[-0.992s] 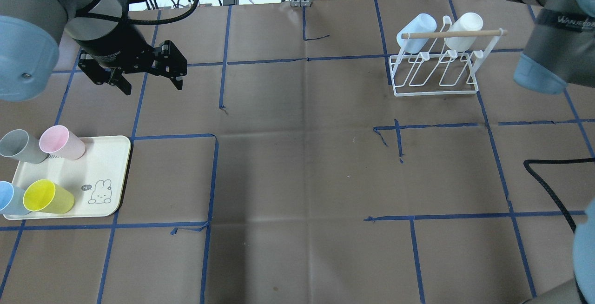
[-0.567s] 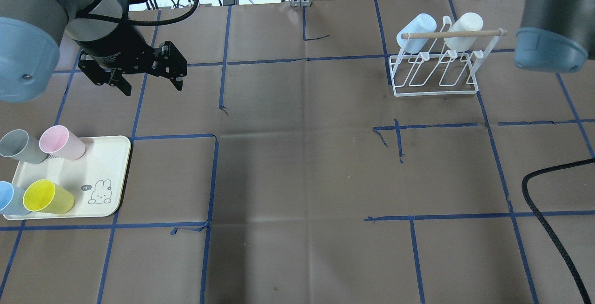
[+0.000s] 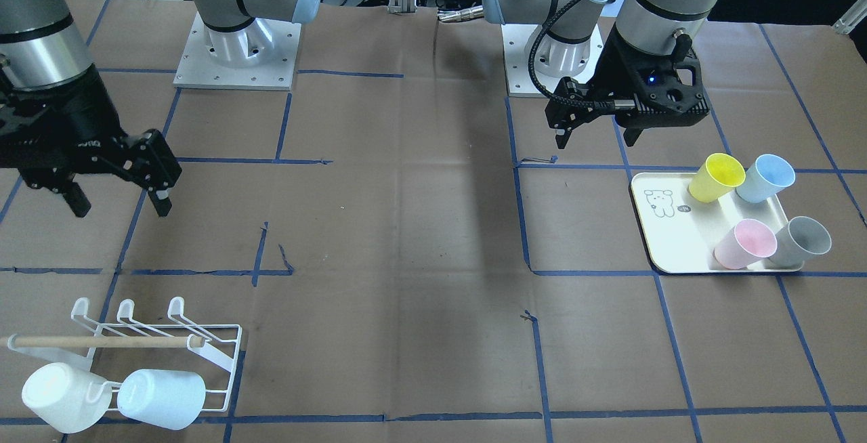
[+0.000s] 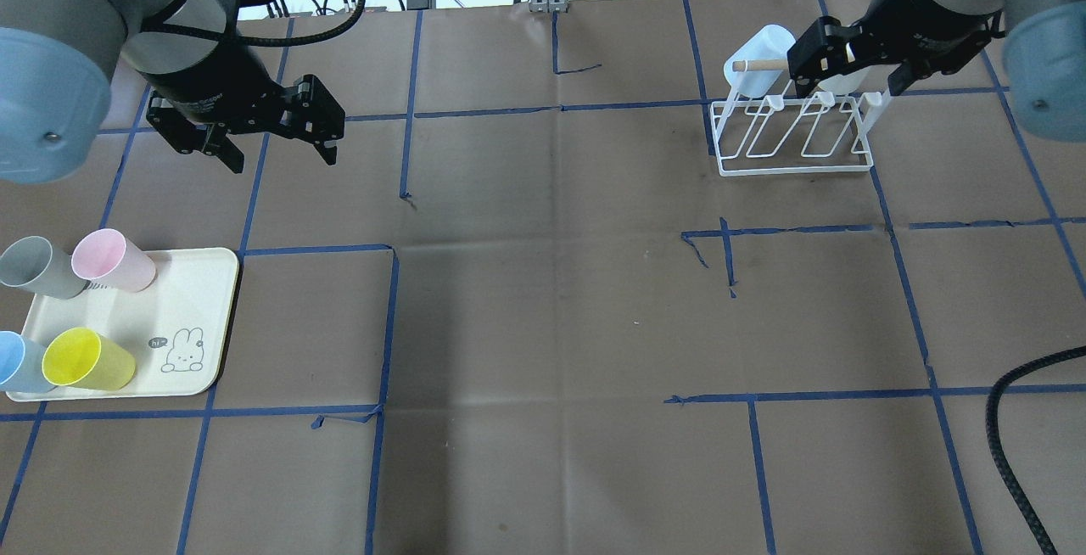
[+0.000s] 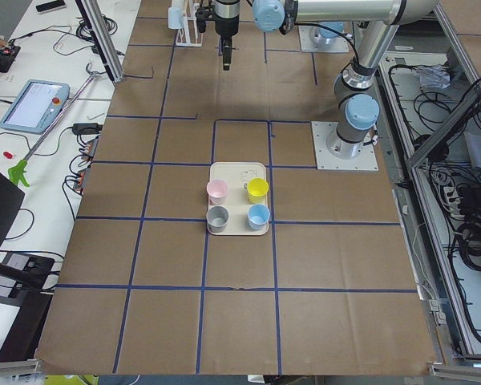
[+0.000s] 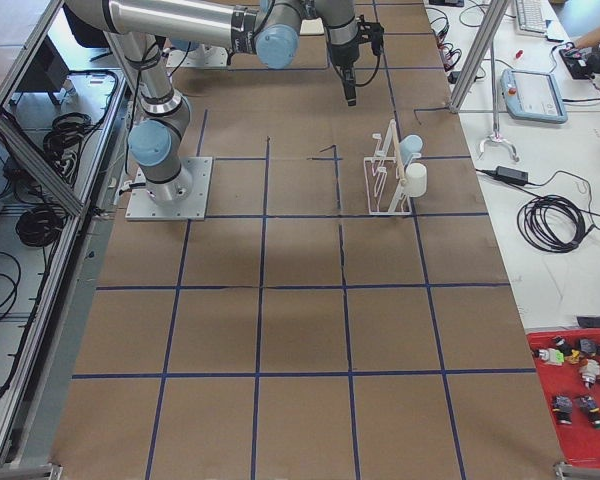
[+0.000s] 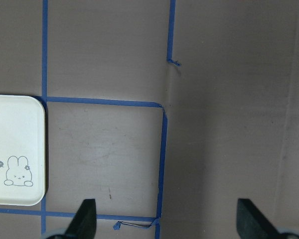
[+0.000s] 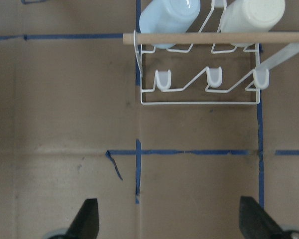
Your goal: Transfer IKEA cup to right arm and place on rack
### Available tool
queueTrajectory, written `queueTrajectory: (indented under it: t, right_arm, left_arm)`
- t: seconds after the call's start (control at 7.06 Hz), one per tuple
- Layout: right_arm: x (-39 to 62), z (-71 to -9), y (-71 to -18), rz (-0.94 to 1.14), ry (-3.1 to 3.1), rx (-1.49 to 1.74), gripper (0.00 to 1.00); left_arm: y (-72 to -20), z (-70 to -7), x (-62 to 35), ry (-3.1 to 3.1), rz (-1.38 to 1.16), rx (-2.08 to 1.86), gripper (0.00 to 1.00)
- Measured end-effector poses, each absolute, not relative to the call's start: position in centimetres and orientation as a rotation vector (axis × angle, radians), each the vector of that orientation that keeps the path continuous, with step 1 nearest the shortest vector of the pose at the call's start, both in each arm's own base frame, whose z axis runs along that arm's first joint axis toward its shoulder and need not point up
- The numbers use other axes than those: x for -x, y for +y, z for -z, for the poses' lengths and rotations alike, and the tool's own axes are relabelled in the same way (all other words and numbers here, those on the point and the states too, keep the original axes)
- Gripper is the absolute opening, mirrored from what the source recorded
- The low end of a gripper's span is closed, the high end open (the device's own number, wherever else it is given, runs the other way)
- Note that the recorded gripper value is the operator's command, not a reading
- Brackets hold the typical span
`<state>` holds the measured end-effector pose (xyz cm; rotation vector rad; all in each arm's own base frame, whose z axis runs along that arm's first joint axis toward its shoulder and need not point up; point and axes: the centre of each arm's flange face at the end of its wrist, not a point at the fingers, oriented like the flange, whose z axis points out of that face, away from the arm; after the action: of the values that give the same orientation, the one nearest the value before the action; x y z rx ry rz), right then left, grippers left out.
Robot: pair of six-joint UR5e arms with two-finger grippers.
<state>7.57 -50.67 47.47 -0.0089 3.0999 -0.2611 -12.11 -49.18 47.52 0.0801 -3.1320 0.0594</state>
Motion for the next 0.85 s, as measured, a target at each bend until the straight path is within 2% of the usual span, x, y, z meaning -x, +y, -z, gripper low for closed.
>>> queueTrajectory:
  t: [0.43, 0.85]
  right_arm:
    - [-11.3, -48.1, -49.5, 0.085, 3.112, 0.005, 1.0]
    - [-14.6, -48.4, -49.0, 0.079, 3.158, 0.08, 1.0]
  left_arm:
    - [-49.2, -47.3, 12.2, -3.128, -0.041, -0.076, 1.0]
    - [-49.1, -47.3, 12.1, -3.133, -0.036, -0.076, 1.0]
